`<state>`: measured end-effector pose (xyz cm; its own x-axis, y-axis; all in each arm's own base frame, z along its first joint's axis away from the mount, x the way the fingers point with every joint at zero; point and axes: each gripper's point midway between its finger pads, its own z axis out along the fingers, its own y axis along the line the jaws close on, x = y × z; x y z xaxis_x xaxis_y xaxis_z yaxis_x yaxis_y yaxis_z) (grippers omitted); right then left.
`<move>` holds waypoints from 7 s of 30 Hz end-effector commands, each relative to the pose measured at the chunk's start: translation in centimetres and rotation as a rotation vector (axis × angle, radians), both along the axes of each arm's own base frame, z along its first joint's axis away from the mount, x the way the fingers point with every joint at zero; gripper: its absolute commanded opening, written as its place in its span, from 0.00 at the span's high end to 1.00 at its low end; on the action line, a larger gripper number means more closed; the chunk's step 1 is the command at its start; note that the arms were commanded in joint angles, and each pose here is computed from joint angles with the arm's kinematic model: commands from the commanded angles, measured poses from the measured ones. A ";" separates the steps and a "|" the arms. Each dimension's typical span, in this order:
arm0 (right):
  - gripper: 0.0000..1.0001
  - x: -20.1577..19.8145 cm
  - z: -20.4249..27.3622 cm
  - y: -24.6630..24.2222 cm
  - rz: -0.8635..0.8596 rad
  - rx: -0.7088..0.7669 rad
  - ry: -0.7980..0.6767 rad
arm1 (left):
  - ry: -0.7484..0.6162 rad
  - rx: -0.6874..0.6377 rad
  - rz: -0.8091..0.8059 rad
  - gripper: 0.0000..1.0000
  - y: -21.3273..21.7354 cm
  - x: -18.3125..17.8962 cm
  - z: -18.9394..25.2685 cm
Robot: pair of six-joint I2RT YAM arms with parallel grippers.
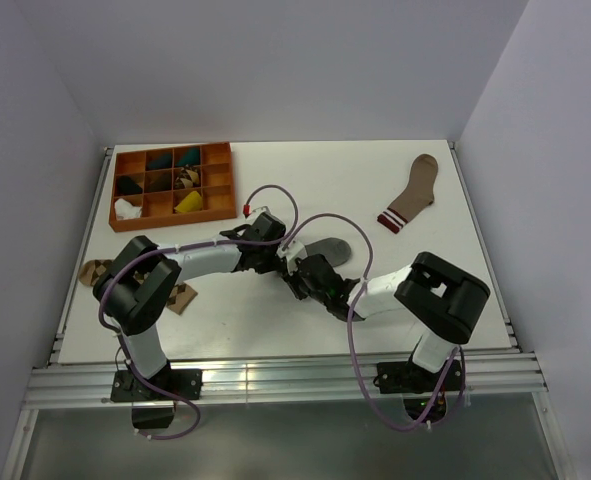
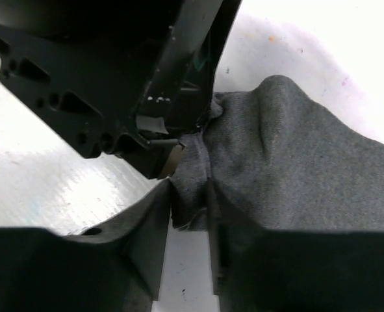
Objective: Roll the socks
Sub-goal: Roll the sock at the center of the board.
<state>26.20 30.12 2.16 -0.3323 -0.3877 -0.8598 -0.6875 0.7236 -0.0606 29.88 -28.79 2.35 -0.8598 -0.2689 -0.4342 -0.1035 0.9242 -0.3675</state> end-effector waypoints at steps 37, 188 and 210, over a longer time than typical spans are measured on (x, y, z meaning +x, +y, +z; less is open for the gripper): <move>1.00 -0.7 -0.3 -3.8 -0.357 0.771 0.733 | -0.100 -0.375 0.182 0.37 -1.3 0.3 4.9; 0.49 -1.0 5.9 -2.4 -0.012 0.099 -0.094 | -0.003 0.045 -0.038 1.00 0.4 -0.7 -0.7; 0.45 1.1 4.5 -0.2 0.013 0.017 -0.132 | 0.013 0.034 -0.055 1.00 0.0 -1.0 -0.8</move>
